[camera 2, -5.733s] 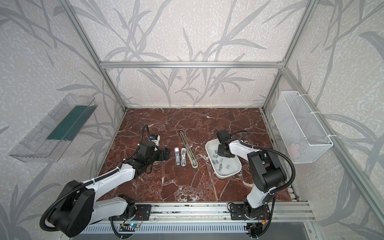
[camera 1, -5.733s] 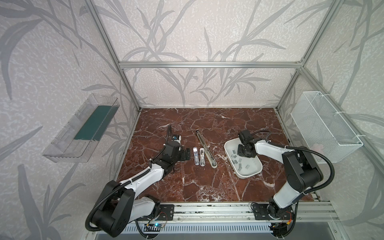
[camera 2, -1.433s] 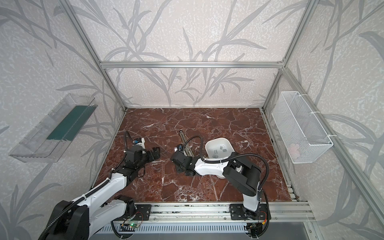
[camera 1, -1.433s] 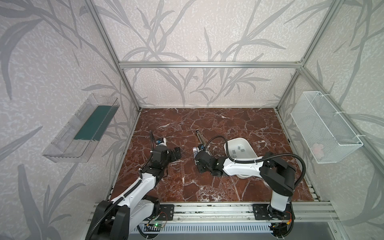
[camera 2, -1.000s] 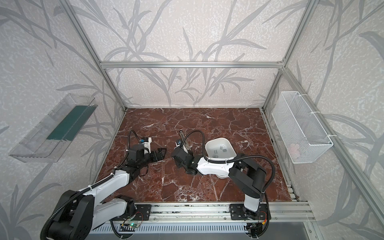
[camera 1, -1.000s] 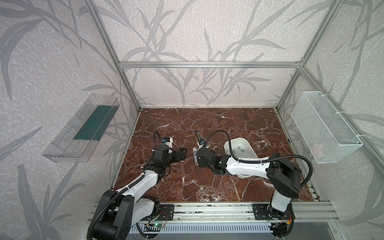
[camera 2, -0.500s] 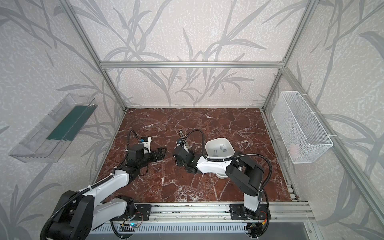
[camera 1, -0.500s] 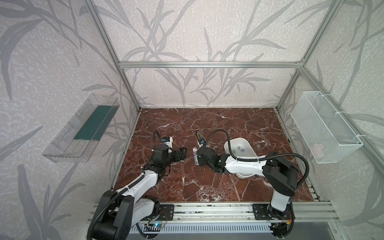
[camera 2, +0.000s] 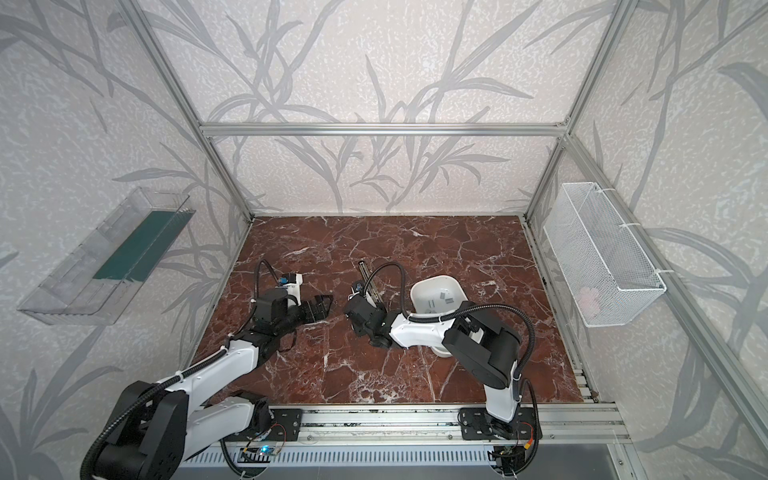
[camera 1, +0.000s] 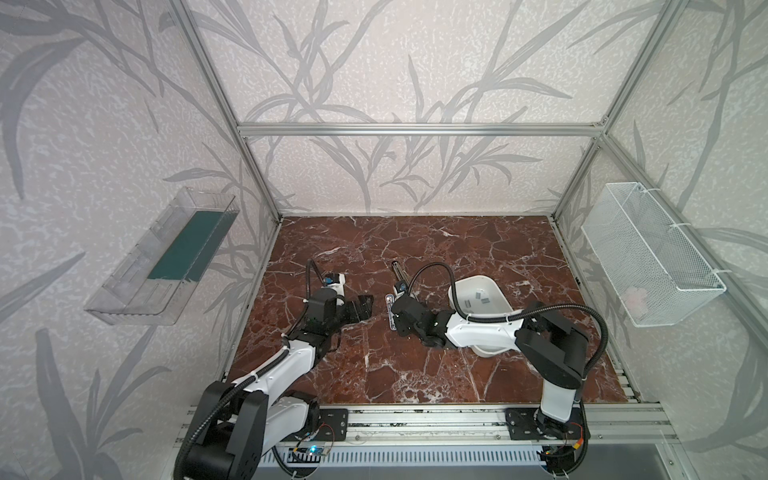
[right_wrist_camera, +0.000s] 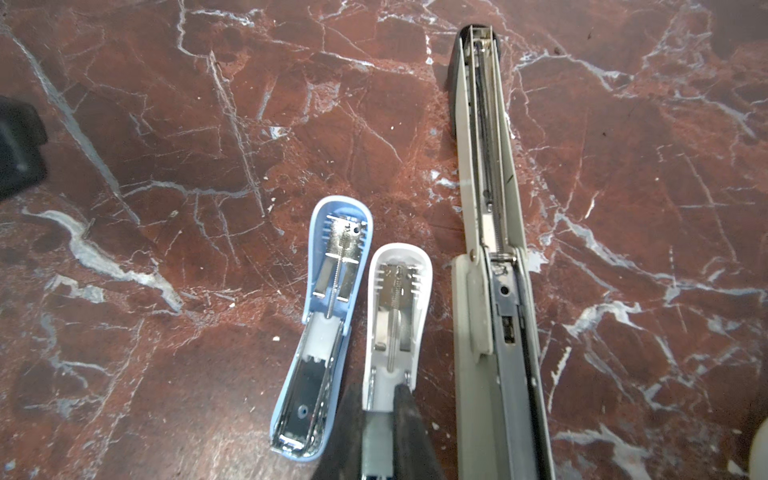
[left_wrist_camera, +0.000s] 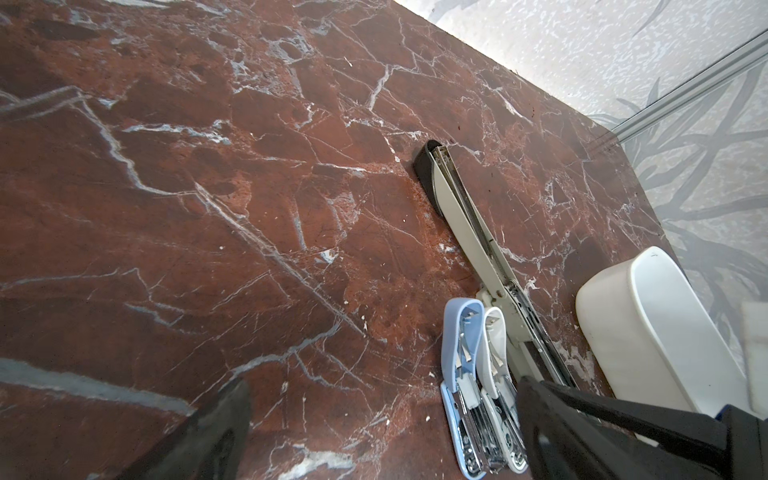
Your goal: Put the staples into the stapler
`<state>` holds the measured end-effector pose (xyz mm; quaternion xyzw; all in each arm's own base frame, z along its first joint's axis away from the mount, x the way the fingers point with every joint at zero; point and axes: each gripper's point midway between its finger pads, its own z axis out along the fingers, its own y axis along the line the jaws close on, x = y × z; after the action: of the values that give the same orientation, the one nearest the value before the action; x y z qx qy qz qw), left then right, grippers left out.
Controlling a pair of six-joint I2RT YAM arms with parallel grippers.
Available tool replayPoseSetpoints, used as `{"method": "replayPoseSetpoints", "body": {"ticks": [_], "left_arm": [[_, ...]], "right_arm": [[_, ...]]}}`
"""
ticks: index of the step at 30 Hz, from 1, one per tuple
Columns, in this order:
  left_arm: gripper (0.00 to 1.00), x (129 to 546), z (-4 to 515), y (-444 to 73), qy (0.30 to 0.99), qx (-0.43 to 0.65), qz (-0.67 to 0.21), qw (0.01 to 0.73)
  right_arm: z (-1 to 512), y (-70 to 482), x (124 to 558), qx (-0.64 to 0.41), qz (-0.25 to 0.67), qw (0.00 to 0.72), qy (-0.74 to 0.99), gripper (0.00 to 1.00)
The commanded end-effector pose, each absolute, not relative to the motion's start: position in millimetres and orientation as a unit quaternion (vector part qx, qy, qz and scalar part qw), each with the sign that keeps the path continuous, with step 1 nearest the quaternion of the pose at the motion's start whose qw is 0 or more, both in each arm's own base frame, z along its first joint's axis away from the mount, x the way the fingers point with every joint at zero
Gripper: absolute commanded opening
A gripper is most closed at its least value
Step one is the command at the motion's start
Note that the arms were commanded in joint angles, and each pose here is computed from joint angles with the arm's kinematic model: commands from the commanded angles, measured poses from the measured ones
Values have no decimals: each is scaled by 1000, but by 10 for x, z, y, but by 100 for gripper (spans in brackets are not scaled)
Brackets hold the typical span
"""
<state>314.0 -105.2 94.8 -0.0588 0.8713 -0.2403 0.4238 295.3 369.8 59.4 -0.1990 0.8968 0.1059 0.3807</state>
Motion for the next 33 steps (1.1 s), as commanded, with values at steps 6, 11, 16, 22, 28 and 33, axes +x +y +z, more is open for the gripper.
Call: {"method": "replayPoseSetpoints", "body": {"ticks": [6,11,16,22,28,33], "left_arm": [[99,3165,1027,-1038,864,-56,-238,439],[99,3168,1028,-1039,864,-56,-238,440],[99,3169,1029,-1036,864,-56,-237,440],[99,3168,1025,-1036,864,-56,-237,440],[99,3168,1024,-1036,865,-57,-237,439],[99,3169,1030,-1040,864,-56,-238,440]], "right_arm": [[535,3618,2965,-190,92,383,899,6],[518,3611,2960,-190,92,381,900,6],[512,3619,2956,-190,94,379,901,6],[481,3621,2935,-188,97,373,903,6],[458,3607,2929,-187,94,370,905,6],[451,3581,2922,-184,92,369,906,6]]}}
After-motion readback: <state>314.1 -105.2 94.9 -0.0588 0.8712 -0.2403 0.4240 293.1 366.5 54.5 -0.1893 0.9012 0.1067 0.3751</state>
